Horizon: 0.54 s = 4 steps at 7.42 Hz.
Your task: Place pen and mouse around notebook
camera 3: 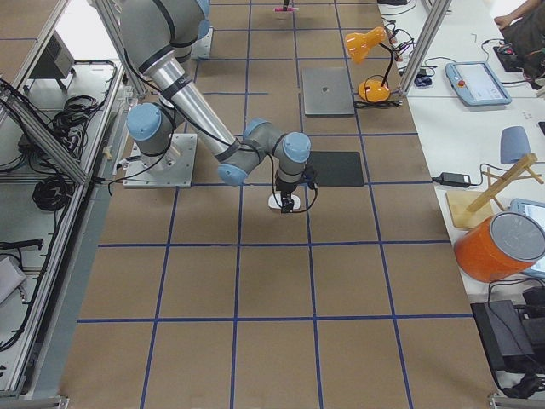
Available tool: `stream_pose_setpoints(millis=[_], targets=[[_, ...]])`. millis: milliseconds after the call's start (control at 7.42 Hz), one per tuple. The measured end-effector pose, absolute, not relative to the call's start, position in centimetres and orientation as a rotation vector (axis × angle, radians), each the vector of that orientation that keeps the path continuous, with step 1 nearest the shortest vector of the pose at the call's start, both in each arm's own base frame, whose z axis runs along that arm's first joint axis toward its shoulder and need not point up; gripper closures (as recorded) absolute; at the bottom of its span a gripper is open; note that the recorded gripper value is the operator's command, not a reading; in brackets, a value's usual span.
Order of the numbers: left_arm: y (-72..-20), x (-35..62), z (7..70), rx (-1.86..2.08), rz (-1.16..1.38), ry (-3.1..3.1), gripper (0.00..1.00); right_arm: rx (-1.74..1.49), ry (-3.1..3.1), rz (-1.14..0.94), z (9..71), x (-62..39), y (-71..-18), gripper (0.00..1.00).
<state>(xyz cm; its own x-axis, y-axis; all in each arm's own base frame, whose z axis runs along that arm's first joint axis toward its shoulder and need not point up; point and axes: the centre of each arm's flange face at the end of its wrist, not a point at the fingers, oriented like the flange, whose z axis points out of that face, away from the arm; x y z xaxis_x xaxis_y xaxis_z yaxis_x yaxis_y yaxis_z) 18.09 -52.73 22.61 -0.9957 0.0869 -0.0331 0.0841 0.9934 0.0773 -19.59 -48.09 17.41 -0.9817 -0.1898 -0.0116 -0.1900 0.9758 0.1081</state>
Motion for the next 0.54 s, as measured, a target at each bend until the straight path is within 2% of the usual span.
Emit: stream_pose_setpoints(millis=[404,539], targets=[[-53.5,13.2,24.7,-0.083,0.073,3.091,1.0,-0.29,3.113,0.167,17.0,-19.8,-48.3,0.7],[-53.8,11.6,25.1,-0.223,0.053,3.087,1.0,-0.287,3.115,0.162,17.3,-19.9,-48.4,0.73]])
